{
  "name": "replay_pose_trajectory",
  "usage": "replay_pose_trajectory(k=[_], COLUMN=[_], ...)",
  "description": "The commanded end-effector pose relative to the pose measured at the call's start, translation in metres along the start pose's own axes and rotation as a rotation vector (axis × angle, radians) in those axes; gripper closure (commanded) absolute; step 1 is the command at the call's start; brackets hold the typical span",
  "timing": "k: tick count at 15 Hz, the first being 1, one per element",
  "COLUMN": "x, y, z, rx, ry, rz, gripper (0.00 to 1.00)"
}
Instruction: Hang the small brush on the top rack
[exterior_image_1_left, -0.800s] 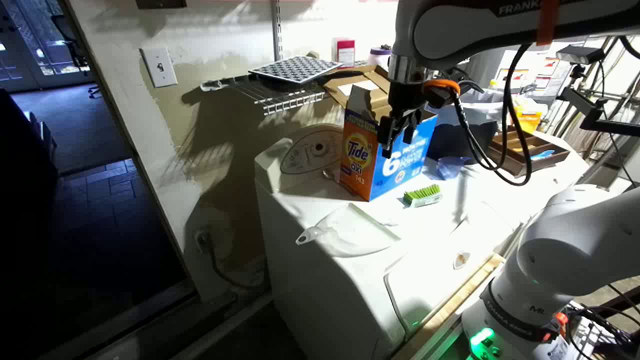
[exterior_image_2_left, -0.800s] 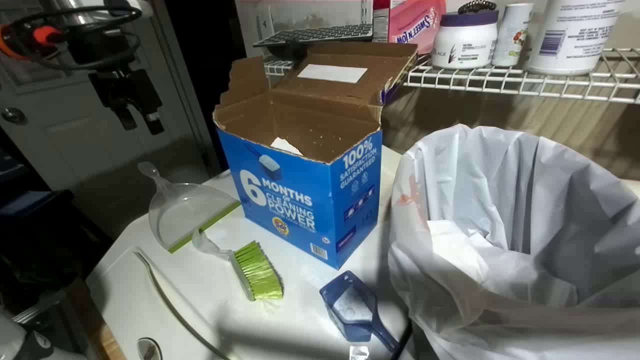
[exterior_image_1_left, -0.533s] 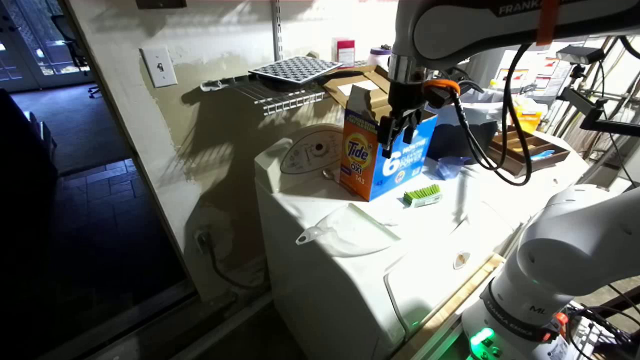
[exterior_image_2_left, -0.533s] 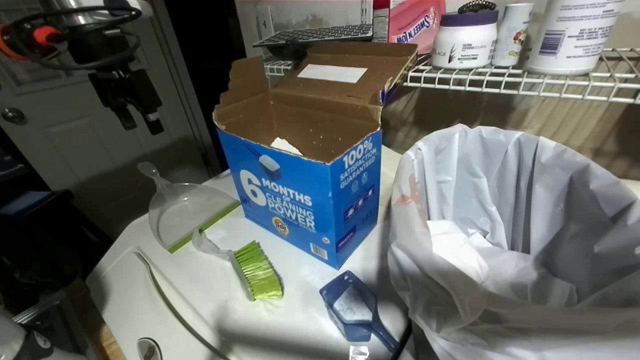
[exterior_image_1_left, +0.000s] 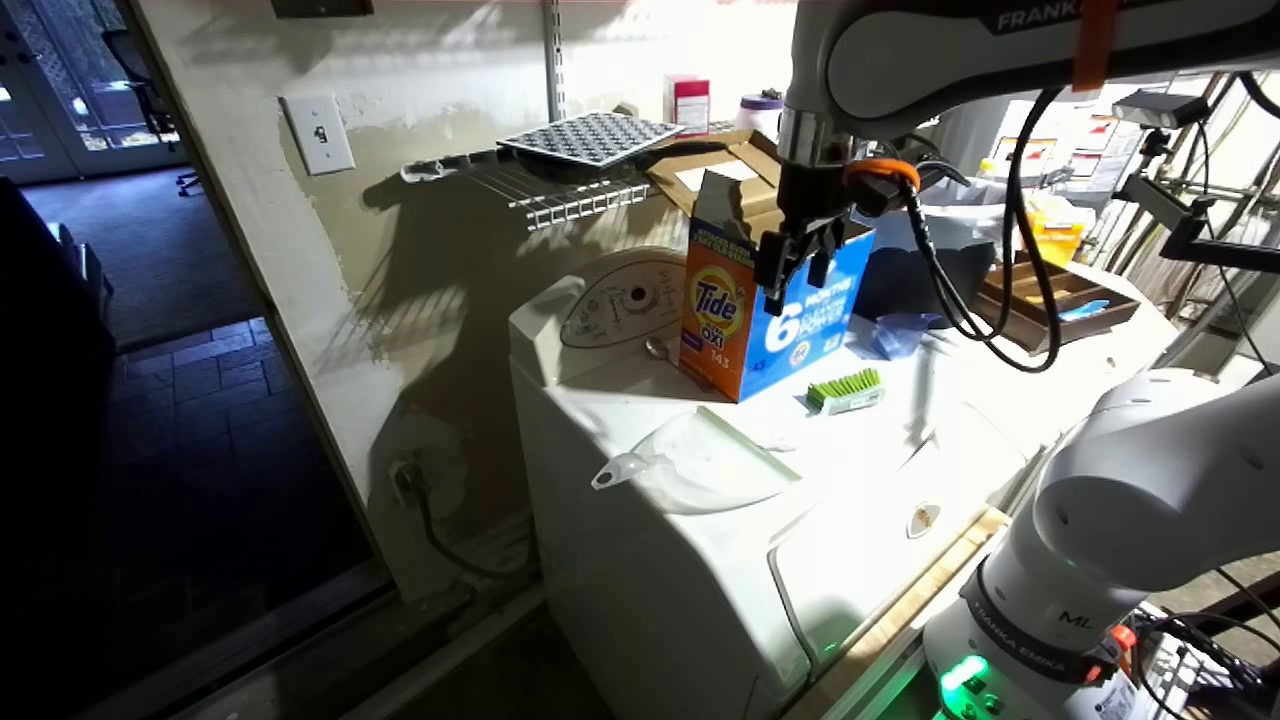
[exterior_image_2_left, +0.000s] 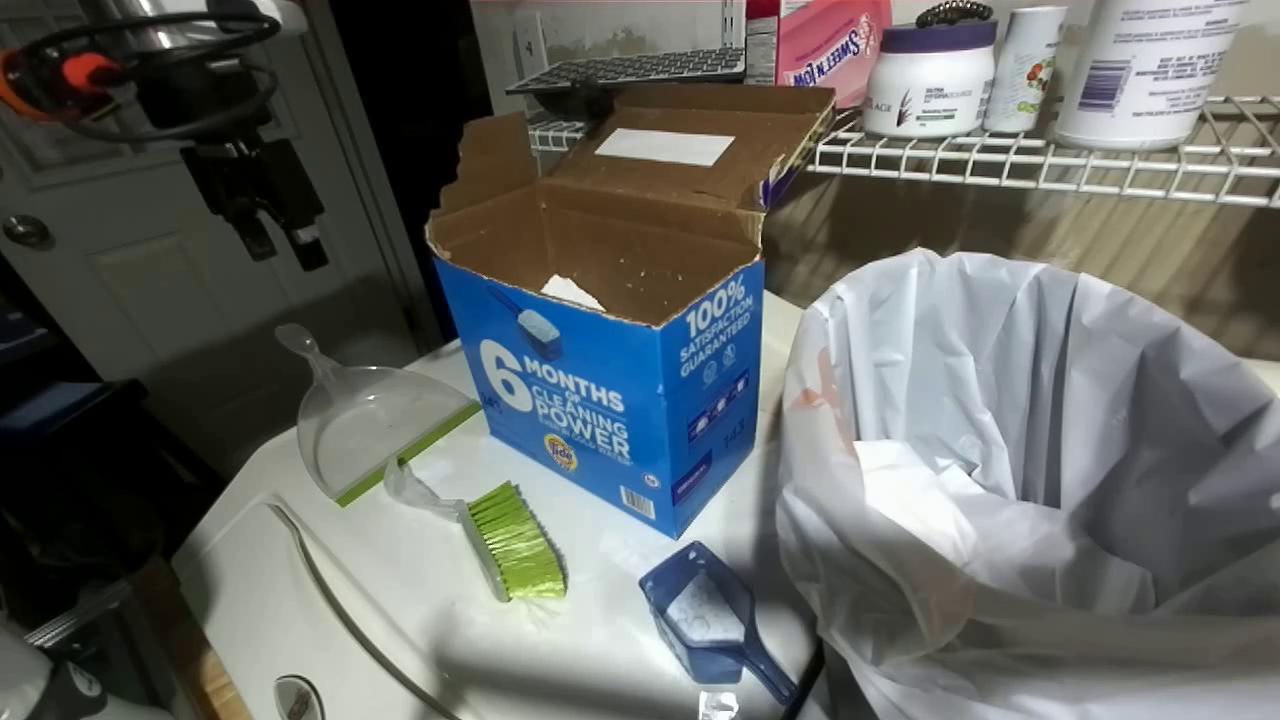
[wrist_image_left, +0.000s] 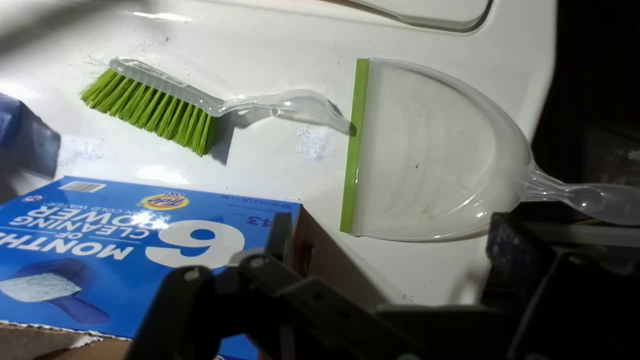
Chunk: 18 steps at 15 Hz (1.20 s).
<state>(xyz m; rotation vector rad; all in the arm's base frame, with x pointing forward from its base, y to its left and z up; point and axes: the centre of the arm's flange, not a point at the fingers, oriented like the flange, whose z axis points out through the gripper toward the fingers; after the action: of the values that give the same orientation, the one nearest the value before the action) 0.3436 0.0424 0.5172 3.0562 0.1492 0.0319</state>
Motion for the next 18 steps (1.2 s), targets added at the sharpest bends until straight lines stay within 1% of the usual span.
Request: replay_pose_trajectory(k=[1, 3, 6, 9, 10, 11, 15, 16, 18], x=[-0.007, -0.012, -0.019, -0.023, -0.017, -0.02, -0.019, -0.015, -0.012], y=[0.014, 0.019, 0.026, 0.04, 0.036, 0.037, 0.036, 0.044, 0.054], z=[0.026, 0.046, 0.078, 0.116, 0.095, 0.102, 0.099, 0.107, 0.12], rx=[-0.054, -0.065, -0.104, -0.15, -0.107, -0.112, -0.111, -0.132, -0.155], ry=[0.015, 0.015, 0.032, -0.011, -0.011, -0.024, -0.016, -0.022, -0.012], rz=[0.185, 0.292, 0.442, 0.591, 0.505, 0.517, 0.512, 0.582, 0.636], gripper=[0.0, 0.0, 0.0, 0.0, 0.0, 0.0, 0.0, 0.0, 0.0])
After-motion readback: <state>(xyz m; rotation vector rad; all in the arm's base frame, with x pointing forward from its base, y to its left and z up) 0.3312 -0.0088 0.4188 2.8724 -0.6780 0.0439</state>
